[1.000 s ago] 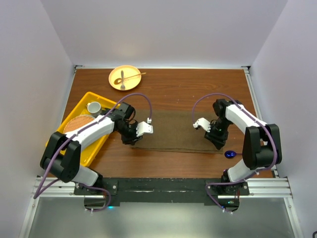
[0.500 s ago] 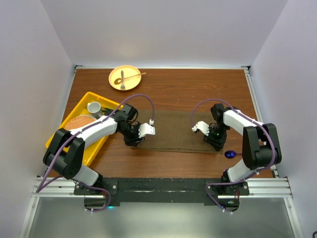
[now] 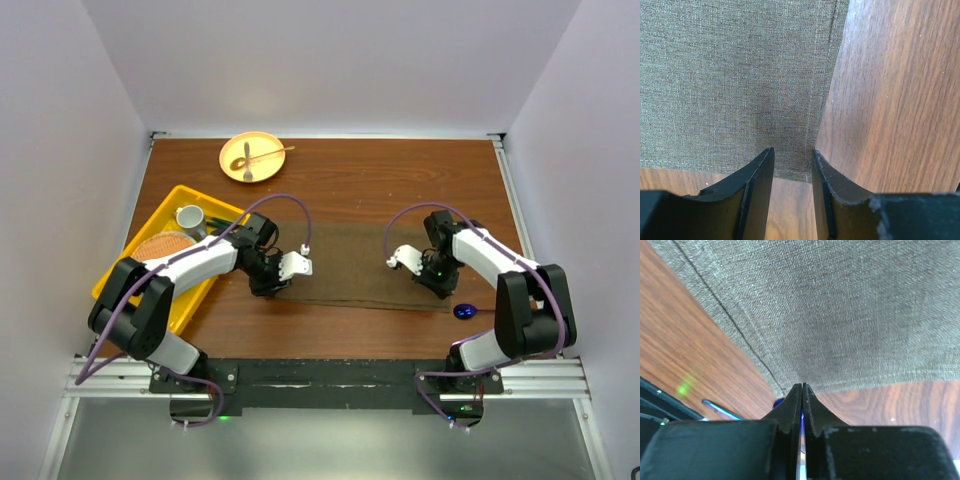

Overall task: Fold the napkin into a case and place the utensils inside
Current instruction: Smooth out the rectangle-folded napkin at the center of the board.

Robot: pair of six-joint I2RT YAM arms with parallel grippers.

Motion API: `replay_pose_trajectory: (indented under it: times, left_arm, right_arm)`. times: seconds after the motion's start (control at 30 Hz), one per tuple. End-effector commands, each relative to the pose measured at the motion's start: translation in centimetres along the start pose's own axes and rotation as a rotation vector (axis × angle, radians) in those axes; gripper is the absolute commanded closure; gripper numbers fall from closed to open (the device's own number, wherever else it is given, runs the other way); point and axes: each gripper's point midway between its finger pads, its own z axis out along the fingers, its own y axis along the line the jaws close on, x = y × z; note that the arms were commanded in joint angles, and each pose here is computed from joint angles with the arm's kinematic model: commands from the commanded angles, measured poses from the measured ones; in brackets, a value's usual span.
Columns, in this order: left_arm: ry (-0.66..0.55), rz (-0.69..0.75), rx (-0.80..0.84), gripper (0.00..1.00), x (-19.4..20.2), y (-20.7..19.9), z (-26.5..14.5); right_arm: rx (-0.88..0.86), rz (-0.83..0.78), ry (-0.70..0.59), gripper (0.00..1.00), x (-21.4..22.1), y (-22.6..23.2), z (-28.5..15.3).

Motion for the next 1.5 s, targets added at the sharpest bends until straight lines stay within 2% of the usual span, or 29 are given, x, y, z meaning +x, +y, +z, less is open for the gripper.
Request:
replay_pose_trajectory:
  times: [0.0,0.13,0.27,0.33,0.4,0.8,1.13,1.3,1.47]
  left_arm:
    - [-0.015,0.018,-0.019,0.61,-0.5,0.2,-0.4]
    - [-0.013,0.025,-0.021,0.63,-0.5,0.3,-0.5]
    - [-0.023,0.027,-0.024,0.61,-0.8,0.3,-0.6]
    - [-0.024,0.023,-0.022,0.61,-0.8,0.3,-0.5]
    - [-0.026,0.021,-0.022,0.61,-0.8,0.4,-0.4]
    - [-0.017,0.027,-0.021,0.60,-0.3,0.2,-0.2]
    - [-0.017,0.036,-0.024,0.61,-0.2,0.3,-0.1]
    - [-0.023,0.041,-0.025,0.63,-0.4,0.2,-0.3]
    - [-0.047,0.046,-0.018,0.64,-1.3,0.2,-0.9]
  right_arm:
    - [0.033,-0.010,-0.039,1.00,-0.9,-0.5,-2.4]
    - [0.026,-0.013,-0.054,1.00,-1.0,0.0,-3.4]
    - [0.014,-0.029,-0.046,0.62,-0.5,0.7,-3.5]
    - [0.021,-0.037,-0.041,0.54,-0.1,0.9,-2.7]
    - [0.028,-0.054,-0.036,0.54,-0.1,1.1,-2.1]
    - [0.062,-0.067,-0.006,0.59,-0.6,0.7,0.9]
    - [0.102,-0.064,0.004,0.80,-0.7,0.4,1.0]
    - [0.109,-0.058,-0.017,0.99,-1.1,0.4,-0.4]
    - [0.121,-0.062,-0.026,1.00,-1.1,0.5,-2.7]
